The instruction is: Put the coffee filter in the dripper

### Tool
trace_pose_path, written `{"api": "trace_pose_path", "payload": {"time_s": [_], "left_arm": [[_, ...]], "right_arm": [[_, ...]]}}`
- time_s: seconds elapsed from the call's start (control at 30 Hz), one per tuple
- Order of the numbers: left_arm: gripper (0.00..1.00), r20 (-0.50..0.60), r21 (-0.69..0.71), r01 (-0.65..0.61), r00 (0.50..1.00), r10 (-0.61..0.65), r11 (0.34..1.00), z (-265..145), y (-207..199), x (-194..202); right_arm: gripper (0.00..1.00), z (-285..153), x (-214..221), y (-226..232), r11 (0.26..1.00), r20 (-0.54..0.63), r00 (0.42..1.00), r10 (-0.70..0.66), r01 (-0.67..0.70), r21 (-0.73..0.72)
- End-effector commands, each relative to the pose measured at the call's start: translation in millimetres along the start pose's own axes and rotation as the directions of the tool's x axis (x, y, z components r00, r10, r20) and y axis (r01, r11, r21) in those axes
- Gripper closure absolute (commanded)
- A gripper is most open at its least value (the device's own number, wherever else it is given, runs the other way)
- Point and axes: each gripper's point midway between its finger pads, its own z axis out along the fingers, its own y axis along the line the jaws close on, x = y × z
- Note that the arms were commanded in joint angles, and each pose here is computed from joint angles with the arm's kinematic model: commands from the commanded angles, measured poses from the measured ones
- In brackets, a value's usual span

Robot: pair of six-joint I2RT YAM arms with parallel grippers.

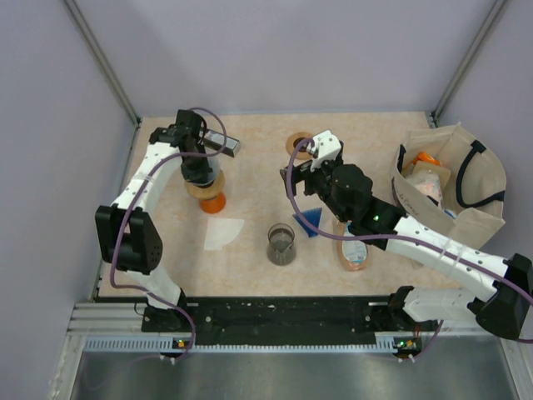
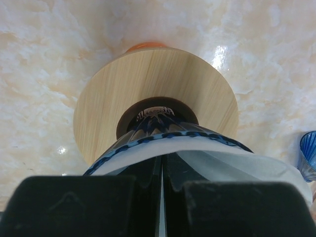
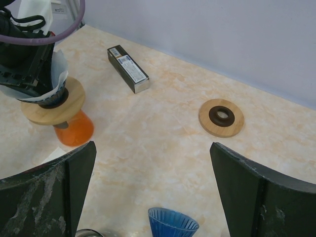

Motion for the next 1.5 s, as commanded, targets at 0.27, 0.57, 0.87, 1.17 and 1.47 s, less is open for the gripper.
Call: {"api": "trace_pose_path", "payload": {"time_s": [0.27, 0.57, 0.87, 1.17, 1.47], "left_arm": [[0.97, -0.027, -0.016, -0.008, 1.0, 0.007, 1.0, 13, 2, 7], [0.97, -0.023, -0.012, -0.009, 1.0, 0.009, 1.0, 10, 0, 4], [0.95, 0.037, 0.038, -0.014, 0.999, 0.013, 0.999, -11, -9, -11], [0.94, 0.061, 0.065, -0.015, 0.998, 0.011, 0.998, -20, -14, -15], [0.9, 0.091, 0.065, -0.014, 0.996, 0.008, 0.998, -30, -13, -20]], "right_arm": [[0.01, -2, -11, -8, 0.999, 0.041, 0.999, 0.013, -0.015, 0.031], [0.01, -2, -12, -9, 0.999, 0.044, 0.999, 0.014, -0.016, 0.034], [0.01, -3, -13, -9, 0.999, 0.047, 0.999, 0.016, -0.017, 0.034], [0.01, -4, -14, -10, 0.999, 0.05, 0.999, 0.017, -0.018, 0.034], [0.01, -4, -16, -9, 0.999, 0.054, 0.998, 0.019, -0.02, 0.031]]}}
